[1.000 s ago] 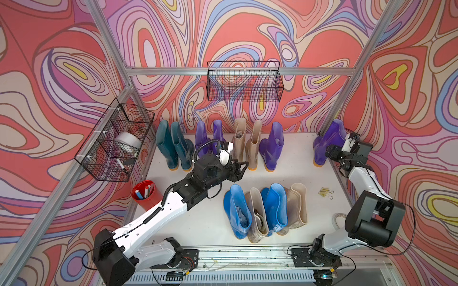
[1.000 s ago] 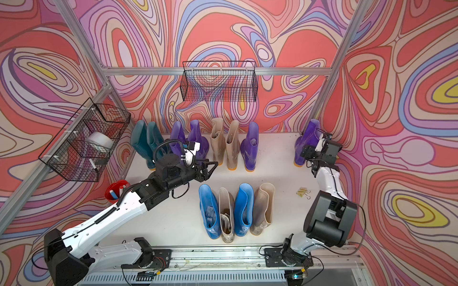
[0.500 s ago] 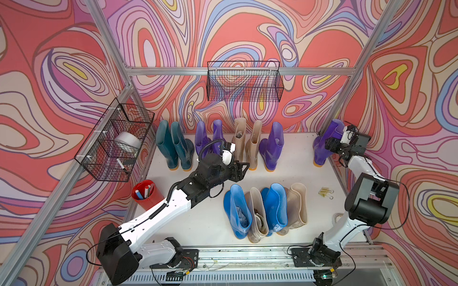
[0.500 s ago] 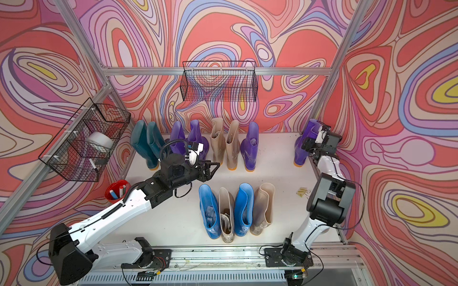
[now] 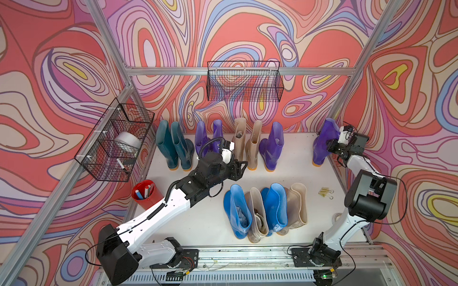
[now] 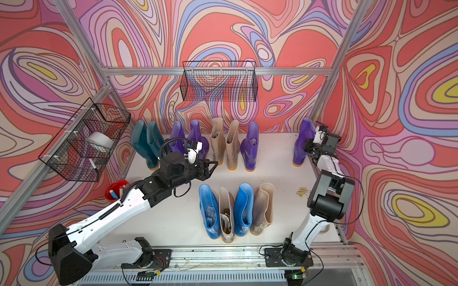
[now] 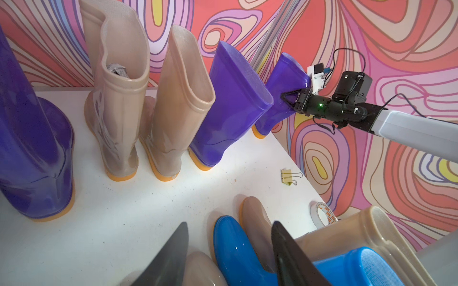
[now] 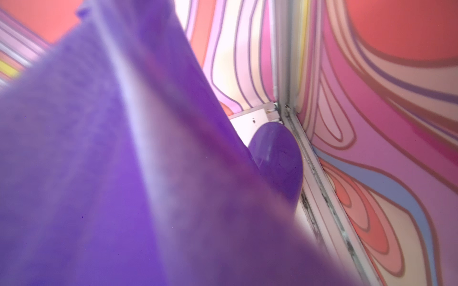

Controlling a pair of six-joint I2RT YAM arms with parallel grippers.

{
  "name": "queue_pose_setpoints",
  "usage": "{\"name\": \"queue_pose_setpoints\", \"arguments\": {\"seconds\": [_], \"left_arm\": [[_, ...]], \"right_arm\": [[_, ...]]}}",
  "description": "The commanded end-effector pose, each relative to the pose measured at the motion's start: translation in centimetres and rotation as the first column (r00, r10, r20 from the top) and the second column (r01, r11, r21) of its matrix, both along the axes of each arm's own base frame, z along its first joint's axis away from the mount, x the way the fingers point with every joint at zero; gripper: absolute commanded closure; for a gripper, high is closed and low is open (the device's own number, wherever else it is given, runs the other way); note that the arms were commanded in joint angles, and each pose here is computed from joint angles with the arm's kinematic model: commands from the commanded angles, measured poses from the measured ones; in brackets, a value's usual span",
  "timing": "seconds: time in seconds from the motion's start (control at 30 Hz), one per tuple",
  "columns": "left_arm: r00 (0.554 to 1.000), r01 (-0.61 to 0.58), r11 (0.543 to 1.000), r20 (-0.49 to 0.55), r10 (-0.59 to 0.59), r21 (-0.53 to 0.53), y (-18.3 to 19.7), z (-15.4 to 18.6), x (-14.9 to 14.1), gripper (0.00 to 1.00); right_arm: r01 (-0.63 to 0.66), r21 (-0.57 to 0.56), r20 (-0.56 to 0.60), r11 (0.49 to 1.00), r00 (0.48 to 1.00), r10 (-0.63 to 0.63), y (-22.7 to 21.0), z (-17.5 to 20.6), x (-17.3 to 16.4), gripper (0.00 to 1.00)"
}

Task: Match and arrange rain boots in pairs
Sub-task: Pick up the rain boot from the corner of the board, then pair a pair of rain boots at the center of the board.

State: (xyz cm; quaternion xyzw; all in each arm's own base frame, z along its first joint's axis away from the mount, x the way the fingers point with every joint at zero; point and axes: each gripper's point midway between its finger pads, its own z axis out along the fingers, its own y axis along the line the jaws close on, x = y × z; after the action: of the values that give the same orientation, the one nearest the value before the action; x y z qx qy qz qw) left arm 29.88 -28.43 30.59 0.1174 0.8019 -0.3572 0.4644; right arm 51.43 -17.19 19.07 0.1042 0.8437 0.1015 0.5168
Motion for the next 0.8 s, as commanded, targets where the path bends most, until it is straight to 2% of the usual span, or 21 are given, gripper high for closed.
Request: {"name": "queue_pose_setpoints", "arguments": {"seconds": [0.0, 0.23, 0.77], "left_arm": [[0.999, -0.02, 1.0, 0.031, 0.019, 0.011, 0.8, 1.8, -0.4, 0.45], [0.998, -0.051, 0.998, 0.047, 0.05, 0.021, 1.6, 2.4, -0.6, 0.46], [0.997, -0.065, 0.997, 0.051, 0.063, 0.045, 1.9, 2.5, -1.2, 0.46]], "right_arm": [[-0.106, 0.069, -0.016, 0.992, 0.994, 0.107, 3.0, -0.7, -0.2, 0.97], [-0.212, 0.062, 0.037, 0.975, 0.977, 0.21, 6.8, 2.0, -0.1, 0.99], [-0.397, 0.101, 0.106, 0.912, 0.916, 0.387, 18.0, 4.0, 2.5, 1.0]]}}
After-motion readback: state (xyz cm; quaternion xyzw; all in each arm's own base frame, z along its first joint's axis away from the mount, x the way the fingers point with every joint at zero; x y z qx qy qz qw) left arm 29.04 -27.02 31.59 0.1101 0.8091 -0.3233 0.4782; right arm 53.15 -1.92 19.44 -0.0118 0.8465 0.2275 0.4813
